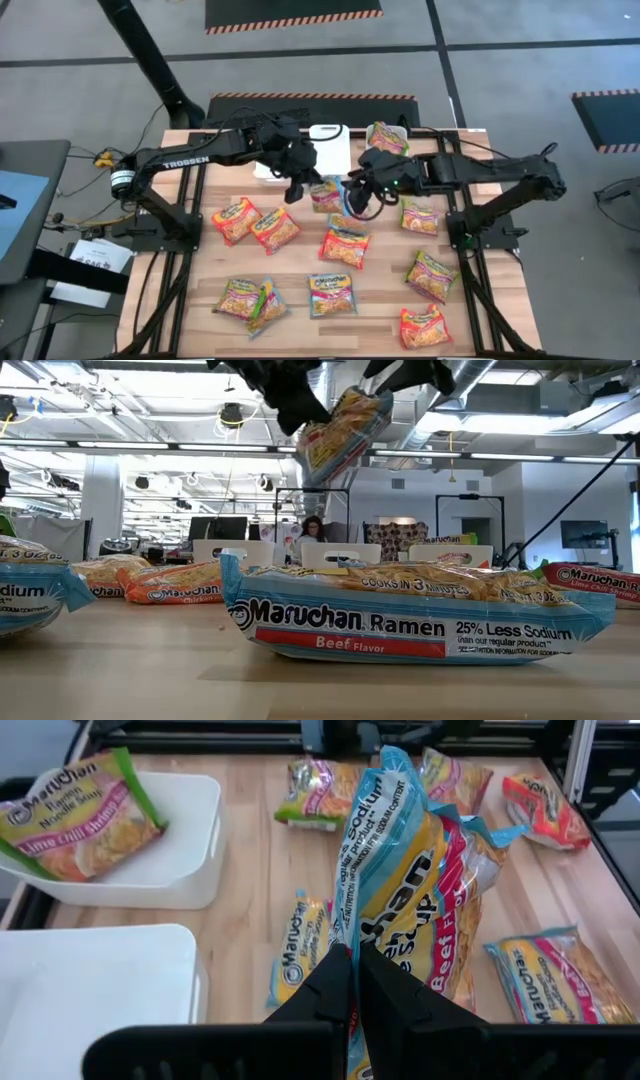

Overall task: Sort Maruchan noodles
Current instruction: Put the blue noodle pack into the center white bin

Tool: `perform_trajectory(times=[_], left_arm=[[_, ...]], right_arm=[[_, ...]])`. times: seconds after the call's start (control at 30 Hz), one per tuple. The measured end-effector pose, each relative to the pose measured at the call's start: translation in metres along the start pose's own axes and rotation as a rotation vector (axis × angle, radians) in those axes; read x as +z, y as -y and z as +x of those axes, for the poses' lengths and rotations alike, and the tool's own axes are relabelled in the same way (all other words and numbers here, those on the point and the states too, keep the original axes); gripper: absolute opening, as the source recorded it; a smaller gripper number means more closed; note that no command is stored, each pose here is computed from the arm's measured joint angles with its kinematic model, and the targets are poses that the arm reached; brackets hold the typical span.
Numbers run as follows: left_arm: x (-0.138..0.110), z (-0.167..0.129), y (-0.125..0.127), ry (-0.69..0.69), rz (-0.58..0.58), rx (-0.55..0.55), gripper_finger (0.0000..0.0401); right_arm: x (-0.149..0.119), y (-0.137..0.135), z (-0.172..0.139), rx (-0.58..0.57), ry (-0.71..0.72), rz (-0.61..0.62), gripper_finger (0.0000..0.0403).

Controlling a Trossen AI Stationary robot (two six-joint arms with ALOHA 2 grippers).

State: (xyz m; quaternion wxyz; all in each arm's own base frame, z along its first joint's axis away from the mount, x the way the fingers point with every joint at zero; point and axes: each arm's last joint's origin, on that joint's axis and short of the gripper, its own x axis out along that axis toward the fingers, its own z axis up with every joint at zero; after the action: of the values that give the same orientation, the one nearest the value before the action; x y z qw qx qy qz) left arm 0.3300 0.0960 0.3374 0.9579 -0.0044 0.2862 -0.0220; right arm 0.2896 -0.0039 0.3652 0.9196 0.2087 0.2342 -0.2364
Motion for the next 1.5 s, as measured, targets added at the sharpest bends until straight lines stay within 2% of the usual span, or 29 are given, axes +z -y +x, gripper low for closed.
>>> perform_trajectory(times=[0.3,0.73,0.87,1.17,1.3,1.5], left_arm=[[0.007,0.000,0.000,0.064,0.004,0.031,0.0000],[0.018,0.002,0.008,0.154,0.046,0.051,0.0000],[0.018,0.003,0.008,0.150,0.045,0.067,0.0000],[0.019,0.002,0.006,0.161,0.019,0.113,0.0006],[0.019,0.002,0.004,0.159,0.021,0.142,0.0007],[0.018,0.001,0.002,0.168,0.027,0.096,0.0007]], right_arm=[[0.005,0.008,0.004,0.062,-0.045,0.035,0.0188],[0.010,0.013,0.005,0.065,-0.036,0.063,0.0182],[0.010,0.014,0.006,0.083,-0.052,0.074,0.0145],[0.011,0.016,0.007,0.107,-0.067,0.126,0.0019],[0.012,0.017,0.007,0.103,-0.066,0.128,0.0010],[0.013,0.018,0.007,0.102,-0.063,0.131,0.0010]])
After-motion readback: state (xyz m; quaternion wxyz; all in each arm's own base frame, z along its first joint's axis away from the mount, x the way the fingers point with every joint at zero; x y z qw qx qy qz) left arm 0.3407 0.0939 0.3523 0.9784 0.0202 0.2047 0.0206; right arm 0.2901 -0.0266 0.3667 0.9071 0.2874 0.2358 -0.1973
